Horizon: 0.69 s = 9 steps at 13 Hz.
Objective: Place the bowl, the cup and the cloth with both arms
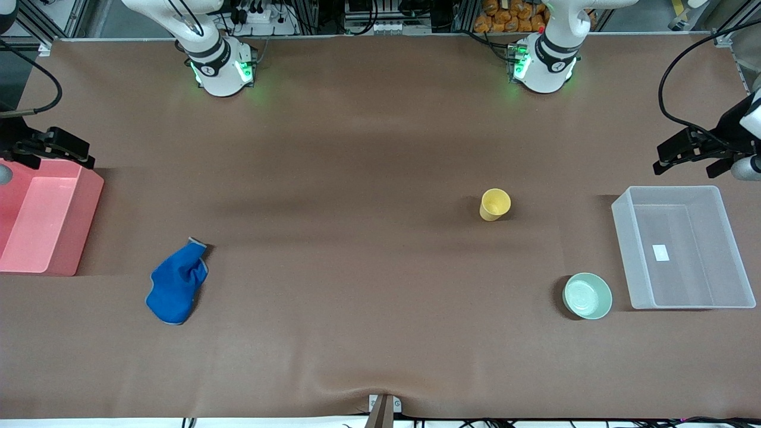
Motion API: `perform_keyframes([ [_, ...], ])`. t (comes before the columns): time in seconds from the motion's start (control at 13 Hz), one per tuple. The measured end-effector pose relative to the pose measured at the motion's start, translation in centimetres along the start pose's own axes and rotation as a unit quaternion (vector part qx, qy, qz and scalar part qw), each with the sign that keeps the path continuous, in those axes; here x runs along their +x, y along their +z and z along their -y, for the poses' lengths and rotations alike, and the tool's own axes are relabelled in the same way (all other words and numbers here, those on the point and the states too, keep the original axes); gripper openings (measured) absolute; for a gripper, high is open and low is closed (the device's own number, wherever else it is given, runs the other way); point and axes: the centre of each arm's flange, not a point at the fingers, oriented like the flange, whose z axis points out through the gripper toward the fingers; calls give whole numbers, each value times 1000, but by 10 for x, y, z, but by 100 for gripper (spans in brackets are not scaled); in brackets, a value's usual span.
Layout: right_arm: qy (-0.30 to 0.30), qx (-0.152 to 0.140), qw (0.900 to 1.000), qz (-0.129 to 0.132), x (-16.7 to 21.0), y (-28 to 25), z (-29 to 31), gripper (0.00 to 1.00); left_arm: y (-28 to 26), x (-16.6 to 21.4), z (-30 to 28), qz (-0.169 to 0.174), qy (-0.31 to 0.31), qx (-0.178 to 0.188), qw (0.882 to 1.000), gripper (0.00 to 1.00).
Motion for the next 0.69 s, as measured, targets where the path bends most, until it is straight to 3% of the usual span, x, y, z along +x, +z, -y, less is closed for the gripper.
perform_keyframes([
  [0.38, 1, 4, 1000, 1, 0, 0, 0, 100, 6, 2, -1, 6, -10, 0, 1000, 100],
  [0.69, 1, 13, 1000, 3, 2, 3, 0, 100, 46, 9, -27, 45, -24, -7, 999, 100],
])
